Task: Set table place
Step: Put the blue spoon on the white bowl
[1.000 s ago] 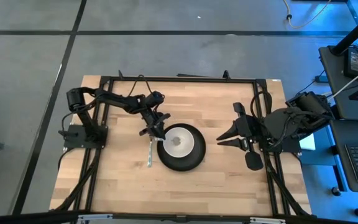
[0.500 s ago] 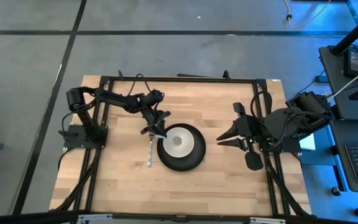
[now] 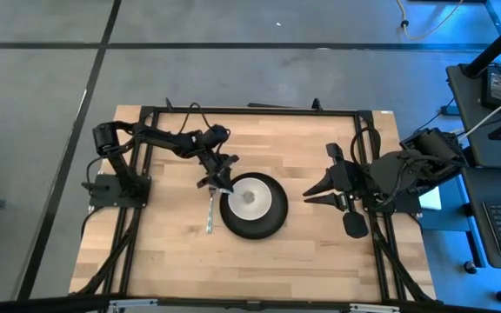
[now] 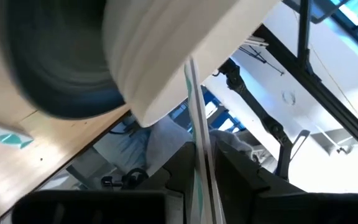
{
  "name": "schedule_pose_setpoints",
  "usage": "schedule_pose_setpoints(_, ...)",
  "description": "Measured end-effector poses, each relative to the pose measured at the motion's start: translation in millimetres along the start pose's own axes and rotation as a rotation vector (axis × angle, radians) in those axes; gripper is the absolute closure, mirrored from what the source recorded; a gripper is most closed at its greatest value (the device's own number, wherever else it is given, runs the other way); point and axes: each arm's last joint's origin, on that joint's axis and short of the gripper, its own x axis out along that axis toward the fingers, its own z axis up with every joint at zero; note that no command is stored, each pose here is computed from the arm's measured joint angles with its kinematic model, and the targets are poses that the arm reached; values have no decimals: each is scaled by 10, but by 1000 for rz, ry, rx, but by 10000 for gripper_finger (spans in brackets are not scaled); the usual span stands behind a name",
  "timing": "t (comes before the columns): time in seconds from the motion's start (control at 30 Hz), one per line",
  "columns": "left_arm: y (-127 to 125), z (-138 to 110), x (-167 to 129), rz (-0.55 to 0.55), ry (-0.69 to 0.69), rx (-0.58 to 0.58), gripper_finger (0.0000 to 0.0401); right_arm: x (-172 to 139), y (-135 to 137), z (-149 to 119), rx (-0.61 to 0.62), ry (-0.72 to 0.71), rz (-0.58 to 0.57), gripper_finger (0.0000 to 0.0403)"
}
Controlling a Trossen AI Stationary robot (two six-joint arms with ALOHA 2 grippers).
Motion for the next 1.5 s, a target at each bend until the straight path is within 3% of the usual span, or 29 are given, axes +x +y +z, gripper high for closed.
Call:
schedule_pose_setpoints(0.37,-106,-88,-30,-29,7,49,348,0,1,0,-8,0,0,345)
schedule_pose_setpoints(0.63,-48,-116,59,15,-7,-3,348,0,0,0,-22,0,0,345)
schedule_pose_setpoints(0.97,-28,-119,99,35,-48,95,348,0,0,0,-21,0,0,345)
schedule_pose_setpoints(1.5,-26,-126,100,33,-20,54,313,34,11,-1,-20,6,-1,345)
